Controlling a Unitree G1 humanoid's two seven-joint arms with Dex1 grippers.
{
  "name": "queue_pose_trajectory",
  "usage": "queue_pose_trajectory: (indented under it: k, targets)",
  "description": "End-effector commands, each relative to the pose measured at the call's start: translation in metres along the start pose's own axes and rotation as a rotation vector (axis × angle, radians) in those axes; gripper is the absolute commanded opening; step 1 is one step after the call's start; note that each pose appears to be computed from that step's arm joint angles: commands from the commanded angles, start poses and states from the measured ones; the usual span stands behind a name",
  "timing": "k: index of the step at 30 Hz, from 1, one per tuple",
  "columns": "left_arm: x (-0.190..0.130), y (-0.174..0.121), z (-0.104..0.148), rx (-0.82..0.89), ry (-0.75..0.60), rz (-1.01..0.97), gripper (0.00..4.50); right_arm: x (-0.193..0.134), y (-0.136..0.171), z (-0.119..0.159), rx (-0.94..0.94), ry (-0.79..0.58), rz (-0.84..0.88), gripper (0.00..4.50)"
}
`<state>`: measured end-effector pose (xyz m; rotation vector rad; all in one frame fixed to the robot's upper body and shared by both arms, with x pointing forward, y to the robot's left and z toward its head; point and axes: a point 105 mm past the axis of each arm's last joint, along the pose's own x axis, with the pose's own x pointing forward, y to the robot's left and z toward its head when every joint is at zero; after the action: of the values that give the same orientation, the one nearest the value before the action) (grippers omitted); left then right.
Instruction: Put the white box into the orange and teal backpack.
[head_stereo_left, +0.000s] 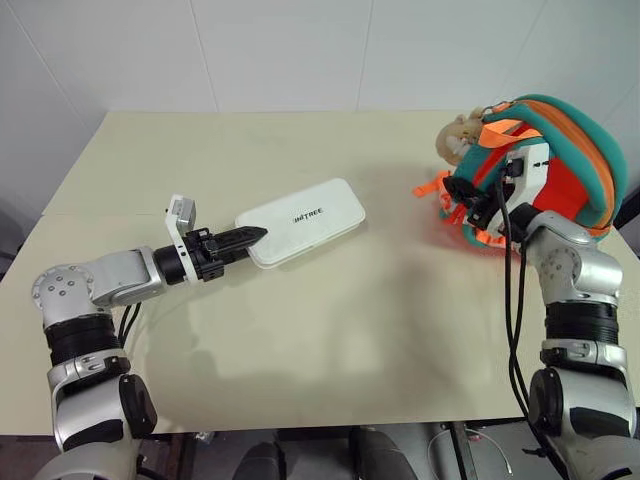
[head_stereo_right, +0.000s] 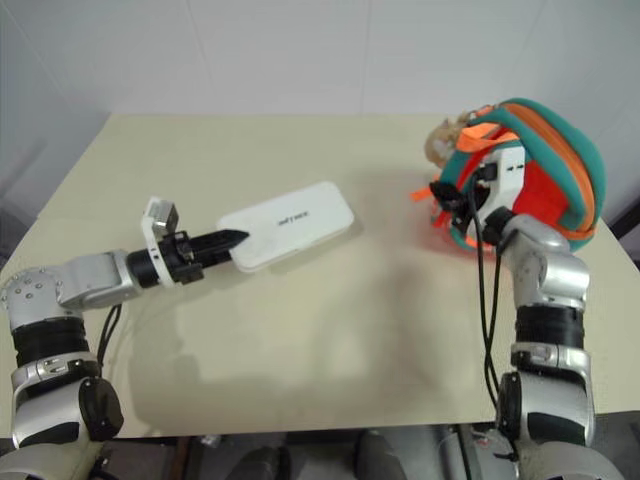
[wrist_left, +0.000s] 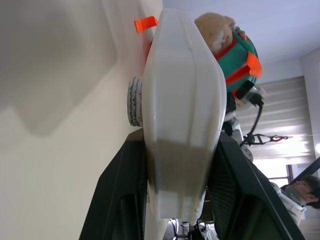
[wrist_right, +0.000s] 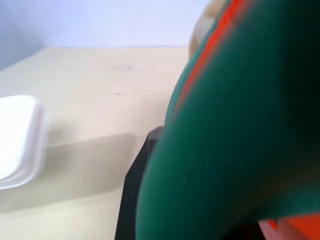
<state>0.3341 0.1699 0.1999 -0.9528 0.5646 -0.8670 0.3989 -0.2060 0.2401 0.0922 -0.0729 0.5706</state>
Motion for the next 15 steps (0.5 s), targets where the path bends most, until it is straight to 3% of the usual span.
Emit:
queue_pose_trajectory:
  k: [1,8,15]
  targets:
    - [-0.007,-0.01,0.01,0.032,-0.027,-0.03,1.34,-0.005,0.031,0.024,-0.042,-0.031,0.13,0.52]
    - [-0.015,-0.004,0.019,0.036,-0.039,0.004,1.34,-0.024,0.091,0.042,-0.055,-0.009,0.35,0.52]
    - [-0.019,-0.002,0.024,0.047,-0.043,0.017,1.34,-0.051,0.148,0.039,-0.068,0.088,0.587,0.52]
